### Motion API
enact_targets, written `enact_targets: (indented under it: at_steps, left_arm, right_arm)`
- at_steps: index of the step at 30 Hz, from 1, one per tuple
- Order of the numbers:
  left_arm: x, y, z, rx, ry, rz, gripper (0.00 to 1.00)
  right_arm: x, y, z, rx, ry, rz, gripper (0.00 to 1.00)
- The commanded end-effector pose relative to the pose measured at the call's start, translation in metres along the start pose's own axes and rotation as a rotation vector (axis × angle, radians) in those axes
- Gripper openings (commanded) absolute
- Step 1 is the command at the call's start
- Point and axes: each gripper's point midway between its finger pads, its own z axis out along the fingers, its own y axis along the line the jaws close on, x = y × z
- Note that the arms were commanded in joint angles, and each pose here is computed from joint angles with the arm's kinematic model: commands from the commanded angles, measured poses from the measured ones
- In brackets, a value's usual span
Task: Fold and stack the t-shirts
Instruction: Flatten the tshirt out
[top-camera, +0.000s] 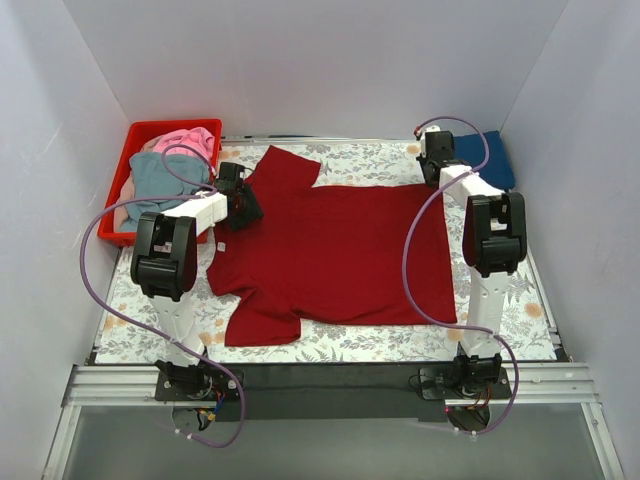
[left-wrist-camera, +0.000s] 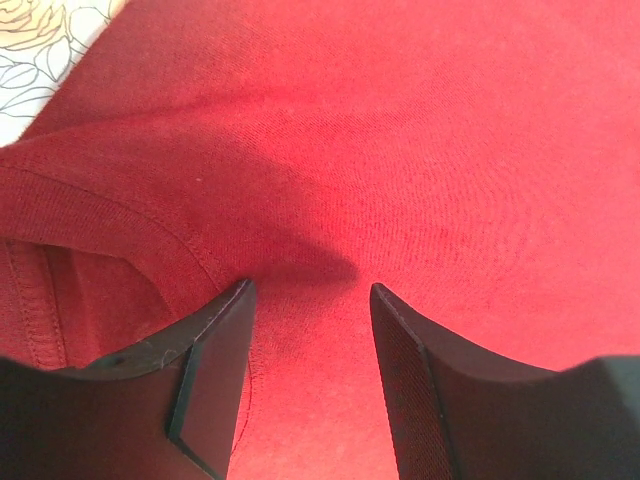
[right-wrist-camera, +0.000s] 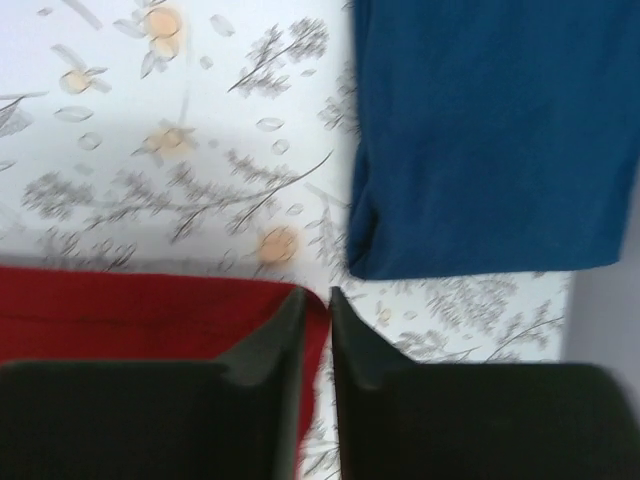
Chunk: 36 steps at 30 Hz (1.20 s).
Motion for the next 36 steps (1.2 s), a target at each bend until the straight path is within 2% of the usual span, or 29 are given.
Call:
enact_targets:
  at_steps: [1, 3, 6, 8, 9, 12, 13, 15, 16, 18, 23, 28, 33, 36]
  left_arm:
    - [0.027, 0.039, 0.013, -0.143, 0.074, 0.032, 0.49]
    - [0.026, 0.04, 0.013, -0.147, 0.074, 0.032, 0.49]
    - [0.028, 0.04, 0.015, -0.148, 0.079, 0.034, 0.49]
    - [0.027, 0.039, 0.014, -0.146, 0.076, 0.032, 0.49]
    - [0.026, 0.039, 0.014, -0.147, 0.076, 0.031, 0.49]
    - [0.025, 0.038, 0.014, -0.141, 0.074, 0.027, 0.49]
    - [0.025, 0.038, 0.013, -0.142, 0.073, 0.027, 0.49]
    - [0.025, 0.036, 0.013, -0.136, 0.074, 0.028, 0.49]
    - [0.024, 0.037, 0.012, -0.136, 0.073, 0.023, 0.49]
    - [0.024, 0.035, 0.012, -0.13, 0.074, 0.019, 0.49]
    - [0.026, 0.031, 0.014, -0.11, 0.086, 0.004, 0.5]
    - [0.025, 0.033, 0.021, -0.114, 0.095, -0.017, 0.5]
    - [0.005, 0.017, 0.044, -0.068, 0.103, -0.091, 0.5]
    - [-0.023, -0.004, 0.061, -0.025, 0.092, -0.127, 0.51]
  right_arm:
    - [-0.018, -0.03, 0.01, 0.135, -0.009, -0.089, 0.27]
    - [-0.03, -0.041, 0.014, 0.191, -0.016, -0.112, 0.38]
    - [-0.047, -0.051, 0.001, 0.23, -0.049, -0.04, 0.39]
    - [-0.05, -0.033, -0.007, 0.119, -0.064, -0.001, 0.39]
    - [-0.049, -0.024, -0.019, 0.062, -0.072, 0.075, 0.4]
    - [-0.046, 0.017, -0.05, -0.186, -0.097, 0.182, 0.43]
    - [-0.018, 0.042, -0.054, -0.278, -0.031, 0.269, 0.43]
    - [-0.007, 0.059, -0.075, -0.371, -0.025, 0.337, 0.45]
    - [0.018, 0.077, -0.08, -0.427, 0.035, 0.399, 0.45]
    - [0.027, 0.084, -0.088, -0.459, 0.029, 0.435, 0.47]
    - [0.066, 0.086, -0.073, -0.428, 0.109, 0.42, 0.5]
    - [0.076, 0.077, -0.047, -0.391, 0.141, 0.414, 0.51]
    - [0.063, 0.057, 0.003, -0.337, 0.134, 0.415, 0.51]
    - [0.005, 0.028, 0.026, -0.307, 0.031, 0.425, 0.52]
